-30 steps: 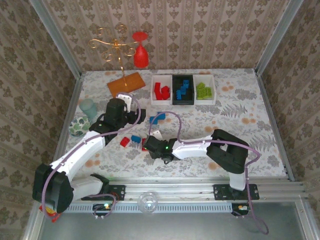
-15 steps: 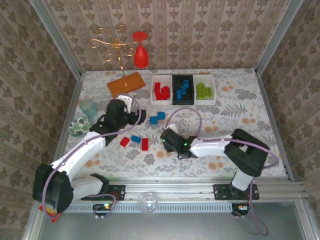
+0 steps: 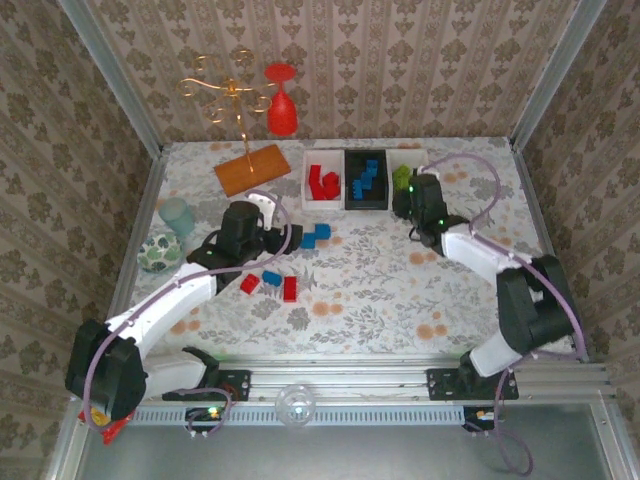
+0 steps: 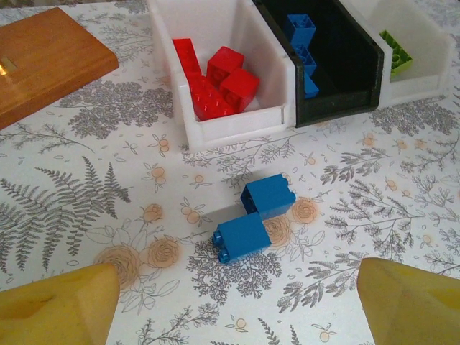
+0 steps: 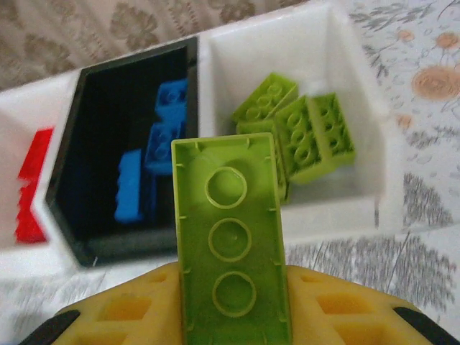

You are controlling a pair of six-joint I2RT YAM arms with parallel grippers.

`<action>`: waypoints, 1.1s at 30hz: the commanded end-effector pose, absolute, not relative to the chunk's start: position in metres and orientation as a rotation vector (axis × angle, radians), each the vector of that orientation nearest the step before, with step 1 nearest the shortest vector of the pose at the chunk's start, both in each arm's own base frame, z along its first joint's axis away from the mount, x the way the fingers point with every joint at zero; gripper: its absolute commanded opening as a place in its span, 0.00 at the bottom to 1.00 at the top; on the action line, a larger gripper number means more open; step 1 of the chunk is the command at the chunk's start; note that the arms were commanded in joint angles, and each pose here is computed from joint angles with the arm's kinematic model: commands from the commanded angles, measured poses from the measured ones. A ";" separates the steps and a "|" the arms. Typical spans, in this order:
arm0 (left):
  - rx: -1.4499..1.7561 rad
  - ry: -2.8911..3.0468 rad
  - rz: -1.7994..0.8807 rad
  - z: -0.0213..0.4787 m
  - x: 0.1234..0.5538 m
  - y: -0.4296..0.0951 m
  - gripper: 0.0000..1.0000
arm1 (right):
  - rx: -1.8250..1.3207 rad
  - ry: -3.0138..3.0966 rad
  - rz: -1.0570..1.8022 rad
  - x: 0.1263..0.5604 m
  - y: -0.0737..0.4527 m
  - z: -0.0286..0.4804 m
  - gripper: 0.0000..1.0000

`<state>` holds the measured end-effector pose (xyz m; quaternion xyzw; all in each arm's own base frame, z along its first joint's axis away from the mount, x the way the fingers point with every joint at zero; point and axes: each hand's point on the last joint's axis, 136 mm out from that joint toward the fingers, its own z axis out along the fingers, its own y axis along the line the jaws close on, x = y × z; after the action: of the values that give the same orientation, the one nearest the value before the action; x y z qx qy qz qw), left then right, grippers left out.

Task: Sort the legos into containers by color
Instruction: Place the lego in the container, then pick up the lego from the center of the table.

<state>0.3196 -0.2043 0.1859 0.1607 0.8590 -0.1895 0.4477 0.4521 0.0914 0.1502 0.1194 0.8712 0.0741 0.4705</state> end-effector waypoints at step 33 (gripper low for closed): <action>0.505 2.471 -0.307 0.071 0.342 -0.242 0.89 | 0.045 2.062 0.329 0.354 0.141 0.187 0.77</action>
<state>0.3329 -0.2371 0.0700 0.1849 0.9302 -0.1271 0.2905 0.3567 0.1521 0.1755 0.0053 0.8619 0.1476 0.4850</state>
